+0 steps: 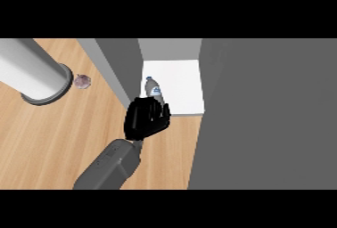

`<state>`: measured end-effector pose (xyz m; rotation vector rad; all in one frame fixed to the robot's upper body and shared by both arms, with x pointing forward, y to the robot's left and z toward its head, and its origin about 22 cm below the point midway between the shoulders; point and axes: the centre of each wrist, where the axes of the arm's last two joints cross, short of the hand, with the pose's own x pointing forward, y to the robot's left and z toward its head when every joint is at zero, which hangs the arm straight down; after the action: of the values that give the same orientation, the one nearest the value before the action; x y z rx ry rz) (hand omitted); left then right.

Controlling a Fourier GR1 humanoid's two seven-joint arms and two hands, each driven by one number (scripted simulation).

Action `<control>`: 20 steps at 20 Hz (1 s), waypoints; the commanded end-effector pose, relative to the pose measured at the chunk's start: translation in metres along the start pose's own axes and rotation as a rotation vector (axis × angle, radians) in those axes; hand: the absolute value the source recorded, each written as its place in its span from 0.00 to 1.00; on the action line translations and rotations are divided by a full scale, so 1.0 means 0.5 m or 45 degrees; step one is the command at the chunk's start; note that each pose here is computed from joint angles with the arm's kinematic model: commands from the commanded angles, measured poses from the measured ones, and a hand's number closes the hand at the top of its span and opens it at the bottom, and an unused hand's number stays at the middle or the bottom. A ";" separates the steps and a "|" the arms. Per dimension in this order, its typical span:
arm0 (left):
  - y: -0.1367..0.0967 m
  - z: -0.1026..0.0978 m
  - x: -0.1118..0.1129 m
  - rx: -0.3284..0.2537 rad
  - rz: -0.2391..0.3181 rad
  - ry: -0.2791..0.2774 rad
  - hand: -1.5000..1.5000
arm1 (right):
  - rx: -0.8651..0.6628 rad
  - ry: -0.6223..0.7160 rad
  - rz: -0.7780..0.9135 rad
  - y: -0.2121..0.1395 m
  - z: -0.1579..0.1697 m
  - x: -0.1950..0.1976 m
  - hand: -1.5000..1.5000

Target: Pick up the bottled water, place it into the cabinet and close the cabinet

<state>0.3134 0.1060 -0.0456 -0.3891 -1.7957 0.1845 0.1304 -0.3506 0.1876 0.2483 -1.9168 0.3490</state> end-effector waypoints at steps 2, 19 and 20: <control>-0.014 0.010 0.041 -0.089 0.070 -0.002 1.00 | 0.056 -0.009 0.015 0.022 0.012 0.059 1.00; 0.192 0.235 0.159 -0.157 0.029 0.027 0.00 | 0.293 -0.010 -0.028 0.131 -0.032 0.062 1.00; 0.201 0.239 0.151 -0.140 0.014 0.011 0.00 | 0.340 -0.011 -0.077 0.169 -0.014 0.067 1.00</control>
<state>0.2133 0.2105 -0.0432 -0.5138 -1.7756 0.0961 0.1414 -0.3132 0.1781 0.4857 -1.7956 0.4277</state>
